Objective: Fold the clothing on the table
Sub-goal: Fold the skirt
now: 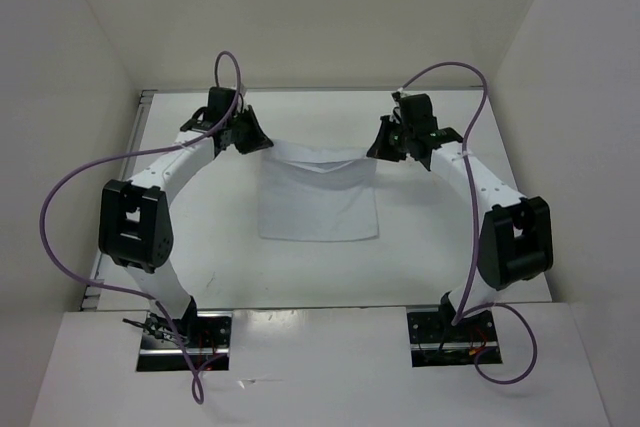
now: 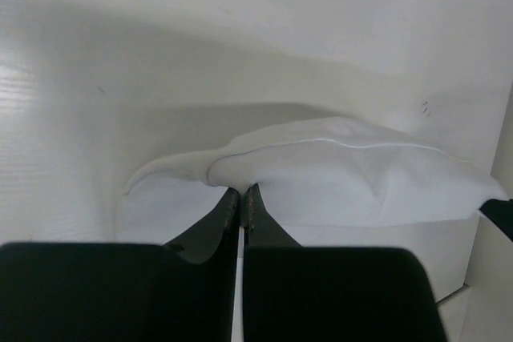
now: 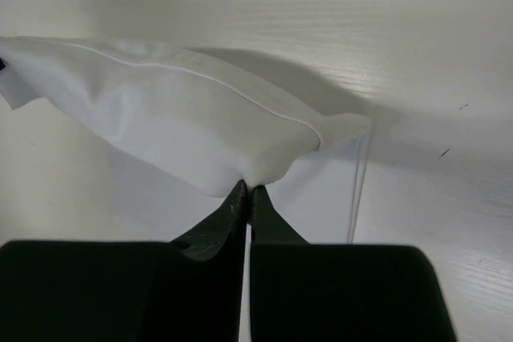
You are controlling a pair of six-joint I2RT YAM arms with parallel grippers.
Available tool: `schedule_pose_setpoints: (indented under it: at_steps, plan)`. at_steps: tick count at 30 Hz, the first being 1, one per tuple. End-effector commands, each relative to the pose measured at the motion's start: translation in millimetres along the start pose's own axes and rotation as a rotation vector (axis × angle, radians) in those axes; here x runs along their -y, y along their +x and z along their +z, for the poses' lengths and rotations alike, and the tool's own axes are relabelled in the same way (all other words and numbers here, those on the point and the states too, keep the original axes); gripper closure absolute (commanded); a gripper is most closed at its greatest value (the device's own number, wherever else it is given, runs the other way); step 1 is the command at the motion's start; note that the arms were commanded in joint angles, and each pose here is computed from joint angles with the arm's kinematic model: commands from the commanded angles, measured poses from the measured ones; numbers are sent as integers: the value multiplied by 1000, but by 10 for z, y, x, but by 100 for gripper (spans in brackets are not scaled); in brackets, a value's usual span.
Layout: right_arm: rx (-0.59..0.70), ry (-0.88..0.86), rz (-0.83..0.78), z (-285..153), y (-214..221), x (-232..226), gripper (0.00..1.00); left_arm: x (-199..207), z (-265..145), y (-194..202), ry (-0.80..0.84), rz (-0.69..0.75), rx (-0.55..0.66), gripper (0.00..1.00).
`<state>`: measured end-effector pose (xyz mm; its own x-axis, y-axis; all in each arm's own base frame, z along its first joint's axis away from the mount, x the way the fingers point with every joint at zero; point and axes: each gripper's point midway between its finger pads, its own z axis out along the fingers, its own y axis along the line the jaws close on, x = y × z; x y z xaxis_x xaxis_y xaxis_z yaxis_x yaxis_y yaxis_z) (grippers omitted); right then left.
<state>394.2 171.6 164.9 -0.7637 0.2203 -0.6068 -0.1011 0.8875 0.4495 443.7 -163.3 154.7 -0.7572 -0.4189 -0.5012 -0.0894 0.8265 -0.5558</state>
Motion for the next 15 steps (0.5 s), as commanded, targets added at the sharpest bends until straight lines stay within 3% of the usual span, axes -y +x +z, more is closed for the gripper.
schedule_pose_setpoints:
  at_steps: [1, 15]
  plan:
    - [45, -35, -36, -39, -214, -123, 100, 164, -39, -150, 85, 48, 34, 100]
    - [-229, 11, 34, -250, 696, 93, 100, -196, -332, 700, 82, 6, -107, 100]
